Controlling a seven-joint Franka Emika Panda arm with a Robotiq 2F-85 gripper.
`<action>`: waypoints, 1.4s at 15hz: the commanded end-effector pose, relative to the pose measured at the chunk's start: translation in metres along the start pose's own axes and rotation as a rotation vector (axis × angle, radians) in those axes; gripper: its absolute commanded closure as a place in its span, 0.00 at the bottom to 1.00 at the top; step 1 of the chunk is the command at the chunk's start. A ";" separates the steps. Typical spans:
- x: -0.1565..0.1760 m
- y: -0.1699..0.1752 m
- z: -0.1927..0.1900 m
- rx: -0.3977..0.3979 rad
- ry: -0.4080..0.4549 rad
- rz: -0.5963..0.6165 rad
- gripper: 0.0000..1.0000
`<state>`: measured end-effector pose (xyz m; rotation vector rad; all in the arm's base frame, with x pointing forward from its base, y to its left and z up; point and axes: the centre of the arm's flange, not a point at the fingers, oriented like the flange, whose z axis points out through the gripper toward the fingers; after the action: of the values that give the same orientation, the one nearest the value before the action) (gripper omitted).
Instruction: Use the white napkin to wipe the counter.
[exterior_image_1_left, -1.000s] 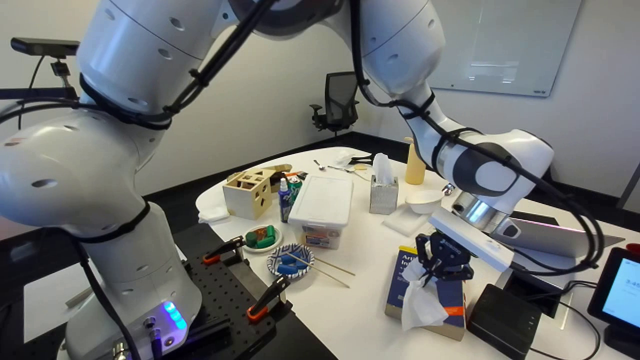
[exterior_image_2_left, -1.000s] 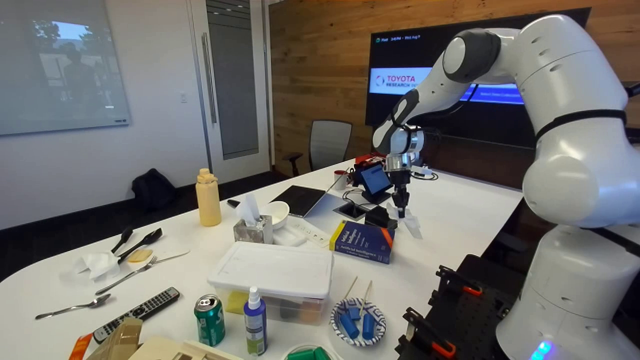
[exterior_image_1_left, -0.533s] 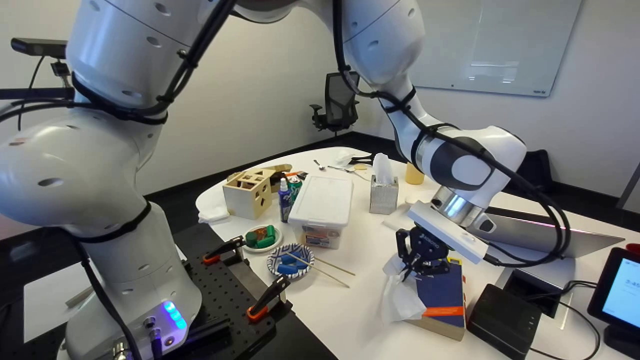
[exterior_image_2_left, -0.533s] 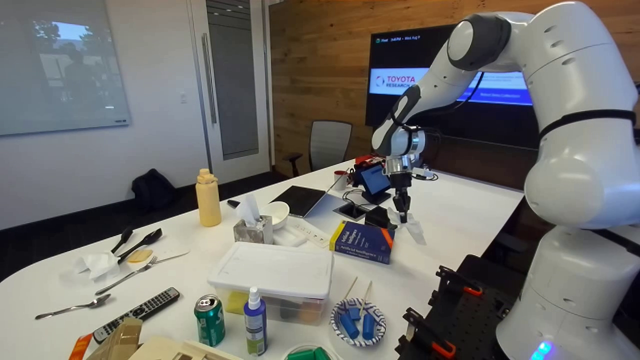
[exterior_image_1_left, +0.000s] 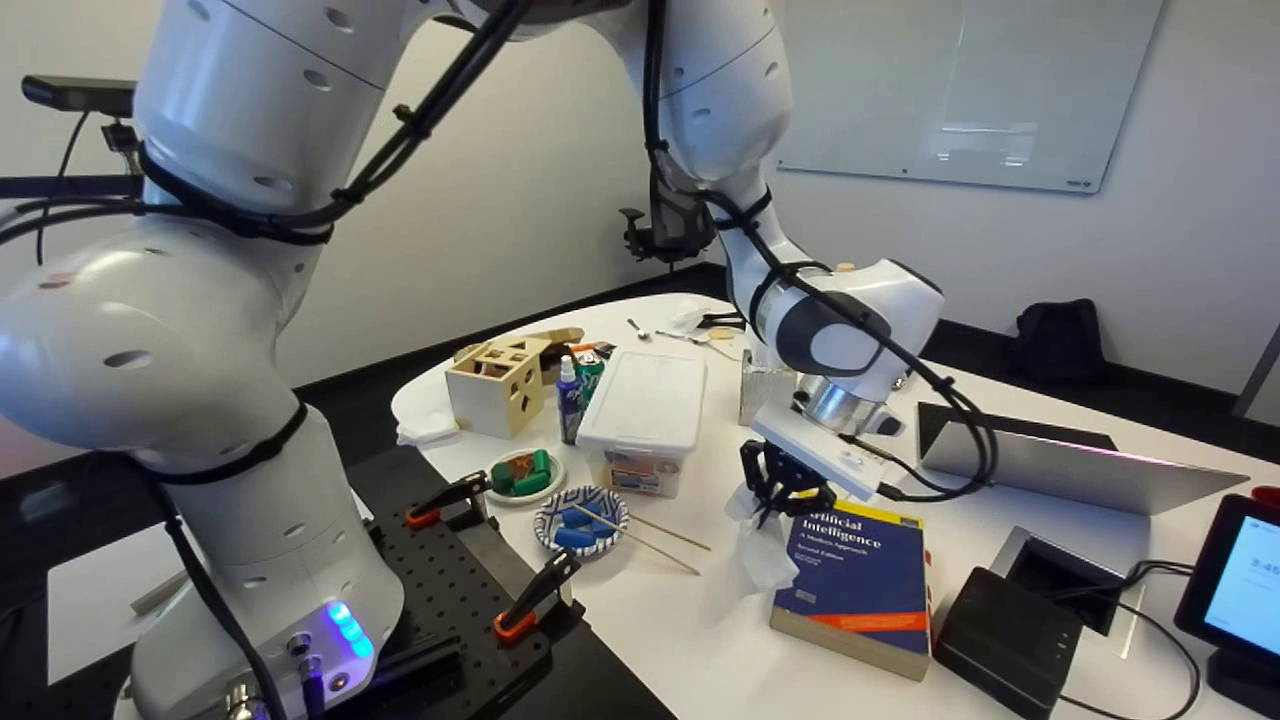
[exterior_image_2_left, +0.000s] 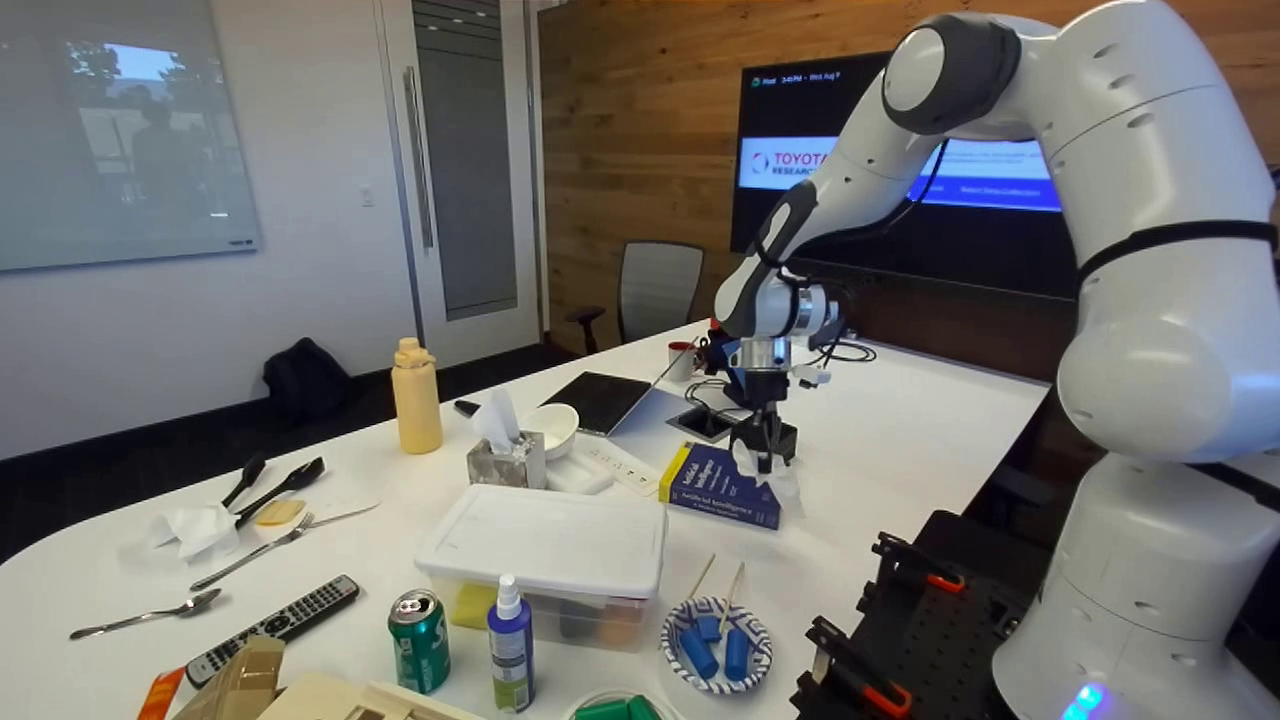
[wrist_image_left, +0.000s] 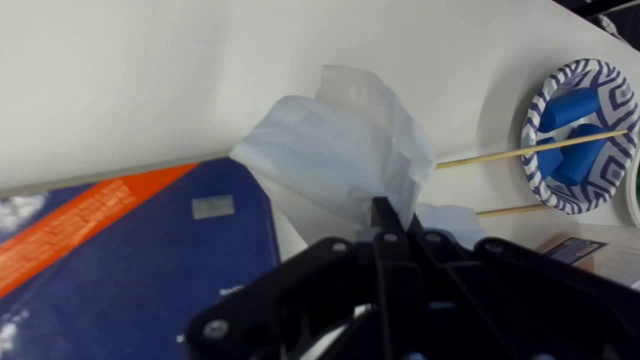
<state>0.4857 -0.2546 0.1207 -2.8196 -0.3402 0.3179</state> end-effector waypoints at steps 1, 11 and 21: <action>0.007 -0.061 0.017 -0.006 0.043 -0.084 0.99; 0.067 -0.121 0.084 -0.133 0.158 -0.148 0.99; 0.098 -0.080 0.102 -0.196 0.189 -0.026 0.99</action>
<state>0.5204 -0.1083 0.0295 -2.9541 -0.4732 0.0509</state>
